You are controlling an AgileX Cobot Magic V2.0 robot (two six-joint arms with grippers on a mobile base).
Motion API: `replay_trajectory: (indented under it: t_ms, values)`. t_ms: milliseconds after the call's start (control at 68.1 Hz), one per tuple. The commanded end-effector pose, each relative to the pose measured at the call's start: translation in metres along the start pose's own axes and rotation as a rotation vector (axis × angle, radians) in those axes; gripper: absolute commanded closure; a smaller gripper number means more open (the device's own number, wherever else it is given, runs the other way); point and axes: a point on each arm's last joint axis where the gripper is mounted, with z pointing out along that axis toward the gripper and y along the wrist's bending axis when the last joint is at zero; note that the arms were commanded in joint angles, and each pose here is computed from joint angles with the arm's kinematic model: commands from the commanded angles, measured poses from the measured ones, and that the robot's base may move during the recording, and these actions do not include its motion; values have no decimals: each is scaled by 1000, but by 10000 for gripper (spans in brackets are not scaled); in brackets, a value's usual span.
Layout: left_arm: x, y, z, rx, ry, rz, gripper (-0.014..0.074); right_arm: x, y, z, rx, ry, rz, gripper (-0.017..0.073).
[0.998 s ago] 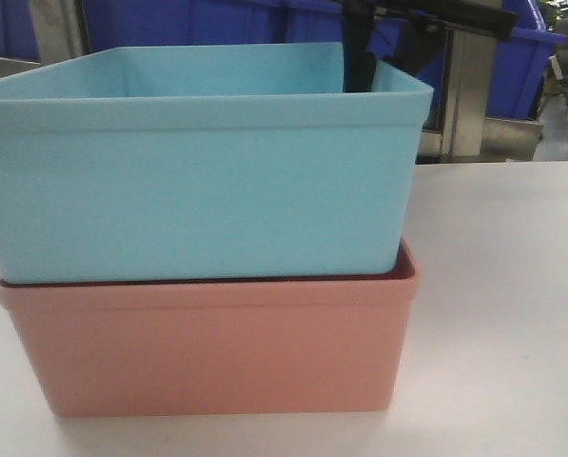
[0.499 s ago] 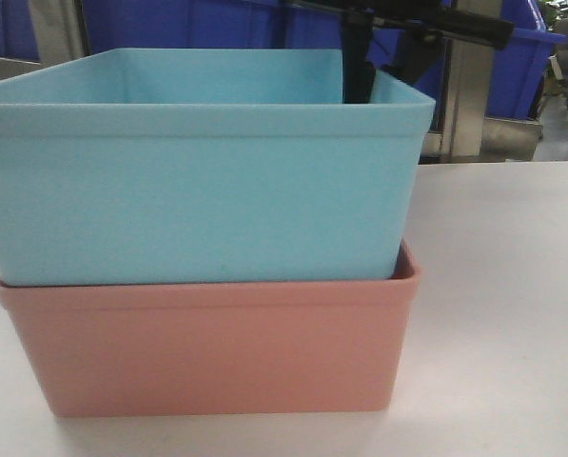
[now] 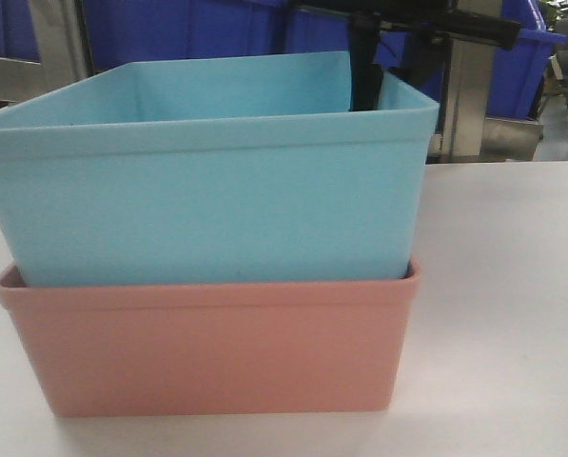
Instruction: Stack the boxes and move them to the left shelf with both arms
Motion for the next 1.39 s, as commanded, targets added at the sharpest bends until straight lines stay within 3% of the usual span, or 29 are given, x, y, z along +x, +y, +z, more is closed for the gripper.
replay_trajectory:
  t_ms: [0, 440, 528, 661, 719, 910, 1160, 1380]
  values:
    - [-17, 0, 1, -4, -100, 5, 223, 6, 3, -33, -56, -35, 6, 503]
    - [-17, 0, 1, -4, -100, 5, 223, 6, -2, -9, -54, -43, -8, 487]
    - [-17, 0, 1, -4, -100, 5, 223, 6, -3, -1, -45, -29, -18, 379]
    - [-17, 0, 1, -4, -100, 5, 223, 4, -3, 4, -37, -30, -29, 118]
    - [-17, 0, 1, -4, -100, 5, 223, 3, -4, 4, -25, -45, -41, 64]
    - [-17, 0, 1, -4, -100, 5, 223, -2, -9, 12, 30, -57, -76, 60]
    - [-17, 0, 1, -4, -100, 5, 223, -2, -9, 11, 31, -60, -140, 60]
    - [-18, 1, 1, -5, -110, 5, 223, -2, -9, 12, 32, -58, -143, 60]
